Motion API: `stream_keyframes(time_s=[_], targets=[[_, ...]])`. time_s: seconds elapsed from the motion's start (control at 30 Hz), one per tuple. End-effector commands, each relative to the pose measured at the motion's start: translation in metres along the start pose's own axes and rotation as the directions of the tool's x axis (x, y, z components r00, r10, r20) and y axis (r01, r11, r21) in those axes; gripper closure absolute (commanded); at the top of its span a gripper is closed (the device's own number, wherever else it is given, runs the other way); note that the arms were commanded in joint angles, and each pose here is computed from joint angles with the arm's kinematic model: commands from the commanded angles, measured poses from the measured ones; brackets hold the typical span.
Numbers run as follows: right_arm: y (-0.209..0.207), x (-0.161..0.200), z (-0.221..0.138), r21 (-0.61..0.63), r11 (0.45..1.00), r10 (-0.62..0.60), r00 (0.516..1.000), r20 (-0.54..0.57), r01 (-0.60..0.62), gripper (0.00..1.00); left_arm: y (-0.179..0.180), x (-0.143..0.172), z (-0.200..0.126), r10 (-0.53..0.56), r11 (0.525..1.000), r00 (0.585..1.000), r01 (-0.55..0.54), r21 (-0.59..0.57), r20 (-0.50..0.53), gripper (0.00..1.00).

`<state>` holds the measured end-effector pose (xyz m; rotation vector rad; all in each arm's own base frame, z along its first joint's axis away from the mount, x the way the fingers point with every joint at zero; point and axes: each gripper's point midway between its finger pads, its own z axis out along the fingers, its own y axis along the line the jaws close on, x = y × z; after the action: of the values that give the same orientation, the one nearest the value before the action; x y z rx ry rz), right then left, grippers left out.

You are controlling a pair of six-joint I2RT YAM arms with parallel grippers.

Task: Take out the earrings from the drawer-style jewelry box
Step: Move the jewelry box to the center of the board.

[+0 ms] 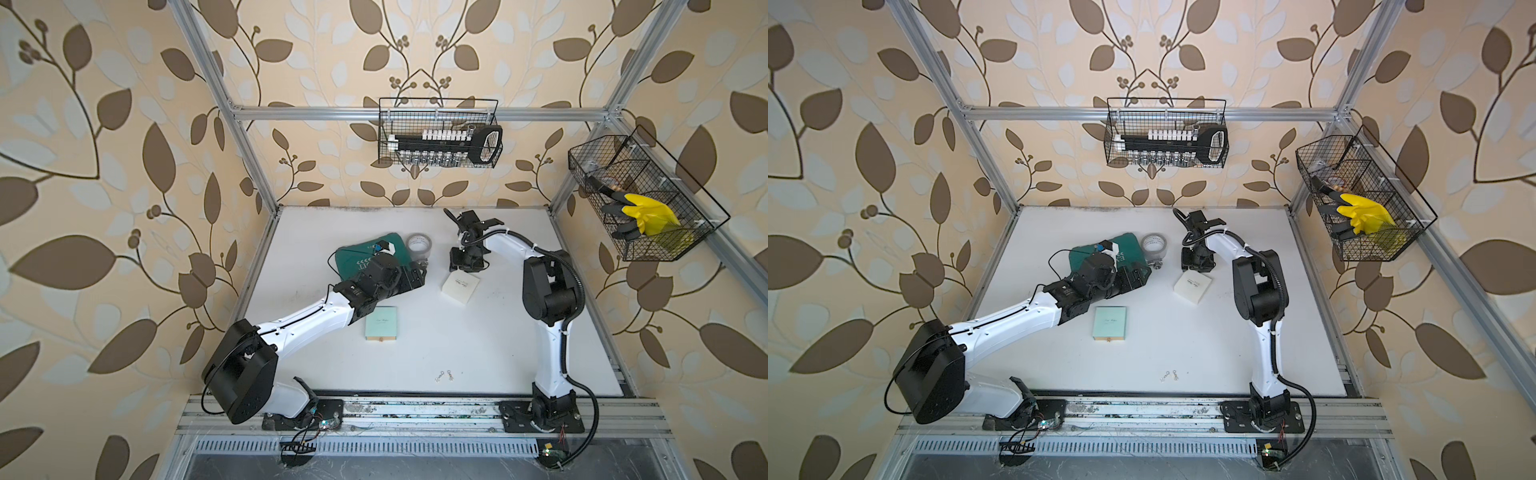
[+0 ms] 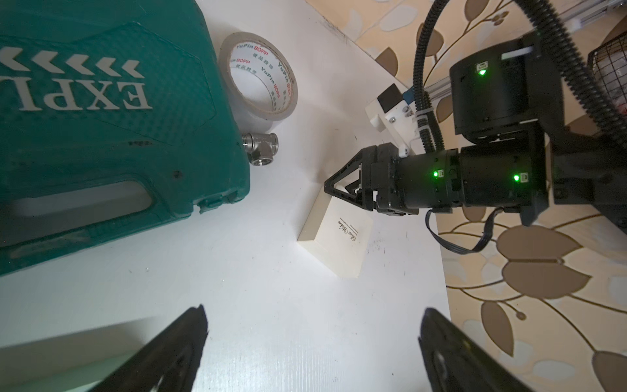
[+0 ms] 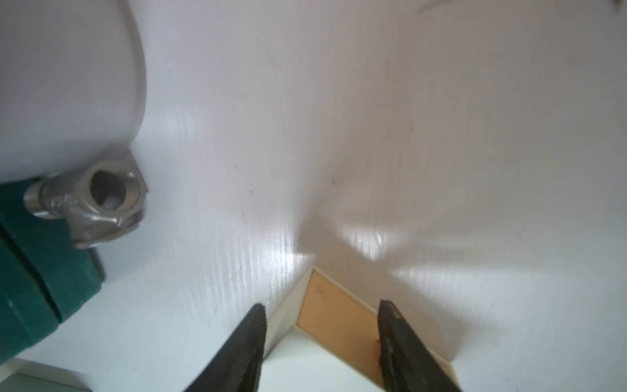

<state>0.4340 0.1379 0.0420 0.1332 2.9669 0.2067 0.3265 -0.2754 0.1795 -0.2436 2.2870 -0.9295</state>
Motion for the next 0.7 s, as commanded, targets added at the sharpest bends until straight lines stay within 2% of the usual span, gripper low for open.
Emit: stream_keyframes(time_s=[0.0,0.37,0.53,0.67], targets=[[0.0,0.015,-0.015,-0.019,0.999,0.041,0.999,0.022,-0.04,0.45,-0.022,0.007,-0.006,0.044,0.996,0.998,-0.041,0.073,-0.041,0.01],[-0.022,0.076,-0.033,-0.079,0.973,0.215,0.976,-0.027,-0.217,0.43,-0.045,0.063,0.016,0.091,0.986,0.965,-0.052,0.157,-0.248,0.01],[-0.03,0.088,-0.039,-0.139,0.948,0.285,0.958,-0.027,-0.286,0.34,-0.055,0.08,0.028,0.082,0.985,0.949,-0.032,0.168,-0.304,0.01],[-0.027,0.093,-0.042,-0.192,0.935,0.299,0.954,-0.031,-0.299,0.33,-0.054,0.088,0.042,0.03,0.989,0.94,0.022,0.147,-0.34,0.01]])
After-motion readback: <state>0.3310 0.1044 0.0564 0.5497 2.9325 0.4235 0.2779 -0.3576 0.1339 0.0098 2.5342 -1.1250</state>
